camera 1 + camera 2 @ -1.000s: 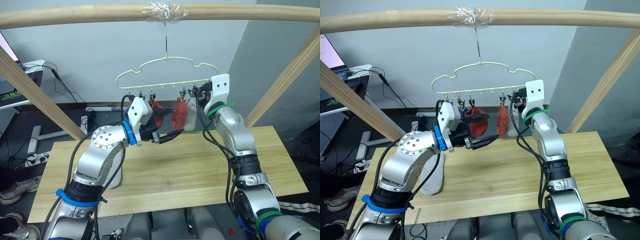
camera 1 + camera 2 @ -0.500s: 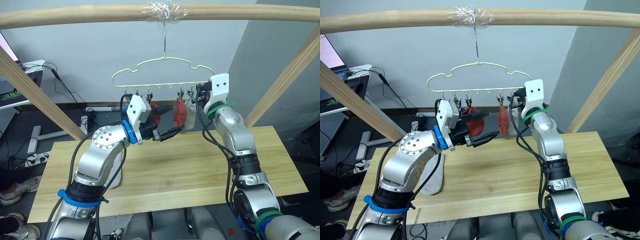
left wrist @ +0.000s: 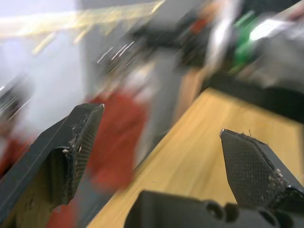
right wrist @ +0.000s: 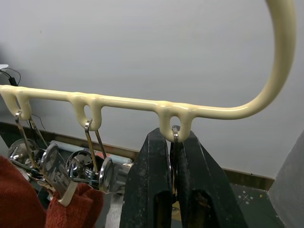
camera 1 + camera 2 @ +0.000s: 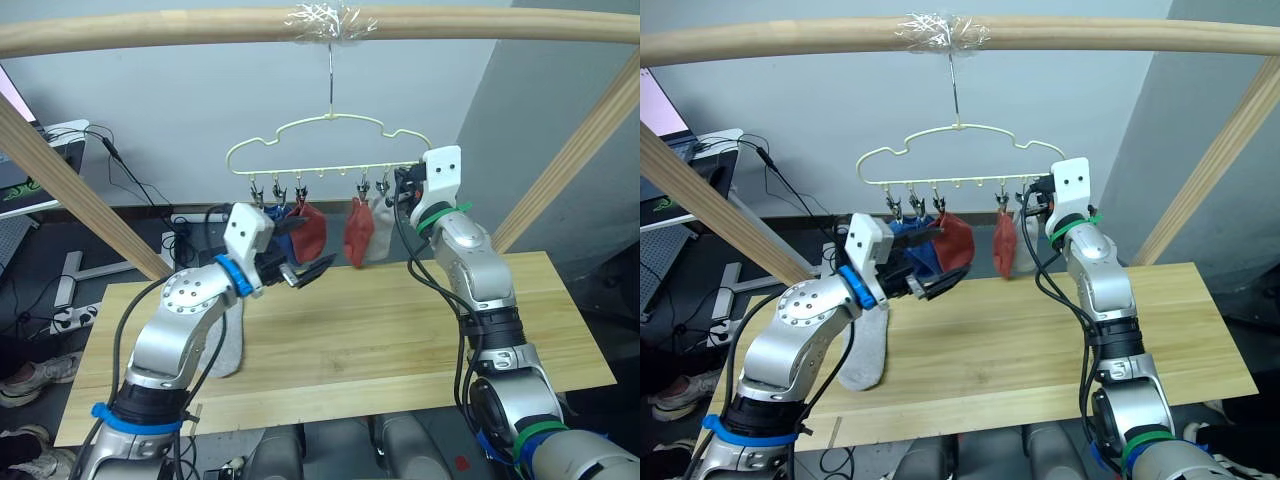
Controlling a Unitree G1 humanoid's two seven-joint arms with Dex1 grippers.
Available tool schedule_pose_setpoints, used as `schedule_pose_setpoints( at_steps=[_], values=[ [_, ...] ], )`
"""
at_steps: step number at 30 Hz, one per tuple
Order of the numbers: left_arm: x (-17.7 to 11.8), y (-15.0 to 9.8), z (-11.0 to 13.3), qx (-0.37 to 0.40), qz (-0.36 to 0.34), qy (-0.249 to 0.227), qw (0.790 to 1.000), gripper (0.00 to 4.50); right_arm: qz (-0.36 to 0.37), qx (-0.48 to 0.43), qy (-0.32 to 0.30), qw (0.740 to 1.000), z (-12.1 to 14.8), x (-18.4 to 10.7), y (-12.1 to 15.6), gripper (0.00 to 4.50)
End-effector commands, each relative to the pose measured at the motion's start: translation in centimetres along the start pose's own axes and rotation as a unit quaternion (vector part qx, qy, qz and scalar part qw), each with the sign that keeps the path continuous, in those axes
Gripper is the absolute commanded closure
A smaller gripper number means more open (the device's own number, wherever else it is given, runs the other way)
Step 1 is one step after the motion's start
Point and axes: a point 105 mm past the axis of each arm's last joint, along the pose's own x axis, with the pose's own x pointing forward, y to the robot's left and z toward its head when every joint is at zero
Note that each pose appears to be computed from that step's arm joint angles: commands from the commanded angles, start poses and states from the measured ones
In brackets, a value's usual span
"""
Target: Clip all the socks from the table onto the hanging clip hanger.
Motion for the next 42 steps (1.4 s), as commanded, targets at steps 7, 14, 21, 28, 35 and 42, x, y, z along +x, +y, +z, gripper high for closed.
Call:
schedule_pose_setpoints(
  at_steps=[7, 14, 21, 28, 35, 42],
  values=[
    [-7.2, 5.3, -11.4, -0.076, 0.127, 0.188, 0.971, 0.02, 0.013, -0.007, -0.022, 1.000, 2.0, -0.5, -0.3, 4.50],
    [-8.1, 7.7, -15.0, -0.095, 0.158, 0.236, 0.954, 0.02, 0.026, -0.012, -0.012, 1.000, 2.0, -0.6, 0.0, 4.50],
    [-7.8, 6.3, -17.7, -0.128, 0.120, 0.294, 0.940, 0.19, 0.033, -0.012, -0.008, 0.999, 2.0, -0.7, 0.3, 4.50],
    [-7.9, 5.4, -18.1, -0.164, 0.096, 0.300, 0.935, 1.98, 0.035, -0.005, -0.004, 0.999, 1.8, -0.8, 0.7, 4.50],
    [-7.4, 4.1, -17.8, -0.179, 0.076, 0.287, 0.938, 3.97, 0.033, -0.002, -0.003, 0.999, 1.7, -1.0, 0.7, 4.50],
    [-3.2, 0.2, -12.4, -0.210, -0.024, 0.166, 0.963, 4.47, 0.030, -0.002, -0.003, 1.000, 1.7, -1.1, 0.6, 4.50]
  ],
)
